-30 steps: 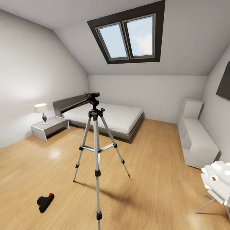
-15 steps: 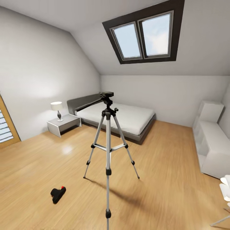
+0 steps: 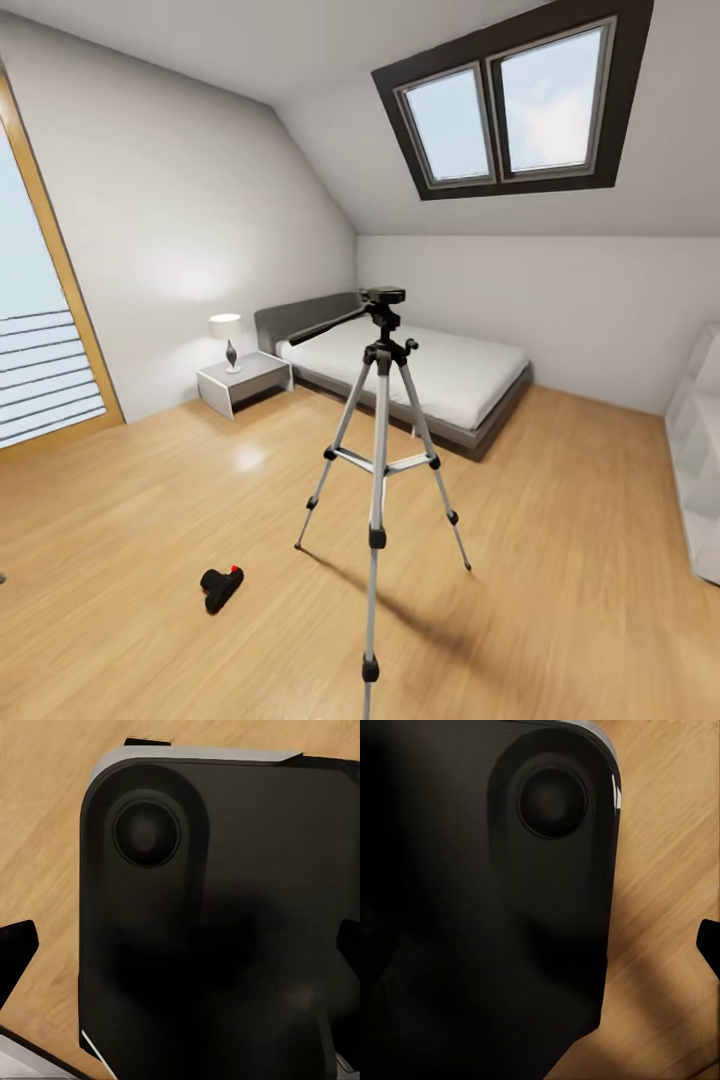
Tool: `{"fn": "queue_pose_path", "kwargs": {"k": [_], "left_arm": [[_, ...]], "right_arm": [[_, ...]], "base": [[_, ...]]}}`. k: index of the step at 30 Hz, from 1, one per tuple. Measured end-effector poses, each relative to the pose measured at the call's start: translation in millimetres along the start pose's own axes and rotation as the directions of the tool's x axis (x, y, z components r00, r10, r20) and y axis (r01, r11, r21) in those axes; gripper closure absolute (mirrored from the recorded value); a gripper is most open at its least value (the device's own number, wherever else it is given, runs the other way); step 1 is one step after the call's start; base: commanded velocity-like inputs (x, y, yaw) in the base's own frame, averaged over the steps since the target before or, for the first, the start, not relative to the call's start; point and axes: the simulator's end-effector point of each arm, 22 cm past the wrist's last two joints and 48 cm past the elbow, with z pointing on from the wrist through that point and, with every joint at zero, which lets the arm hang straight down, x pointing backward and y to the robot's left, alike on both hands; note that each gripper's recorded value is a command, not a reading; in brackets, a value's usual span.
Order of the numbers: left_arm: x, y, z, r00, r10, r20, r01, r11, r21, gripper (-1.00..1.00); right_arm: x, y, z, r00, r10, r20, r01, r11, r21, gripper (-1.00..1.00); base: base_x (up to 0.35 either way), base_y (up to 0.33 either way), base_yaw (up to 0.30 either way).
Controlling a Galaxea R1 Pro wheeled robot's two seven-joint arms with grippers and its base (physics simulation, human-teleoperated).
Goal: Attach the digital camera to the camera tripod in the bedroom.
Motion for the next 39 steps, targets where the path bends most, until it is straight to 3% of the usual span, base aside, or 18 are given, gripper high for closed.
{"fn": "queue_pose_path", "kwargs": {"k": [19, 32, 39], "left_arm": [[0.0, 0.0, 0.0, 1.0, -0.006, 0.0, 0.006, 1.0, 0.0, -1.0], [-0.1, 1.8, 0.0, 0.997, -0.073, 0.0, 0.073, 0.997, -0.004, -1.0], [-0.2, 1.9, 0.0, 0.996, -0.086, 0.001, 0.086, 0.996, -0.005, -1.0]], "right_arm": [[-1.0, 0.0, 0.0, 1.0, 0.0, 0.005, 0.0, 1.0, 0.0, -1.0], [-3.2, -1.0, 0.0, 1.0, 0.0, 0.015, 0.0, 1.0, 0.001, -1.0], [-4.6, -1.1, 0.0, 1.0, 0.0, 0.021, 0.0, 1.0, 0.001, -1.0]], "base": [[0.0, 0.0, 0.267], [0.0, 0.0, 0.268], [0.0, 0.0, 0.268]]}}
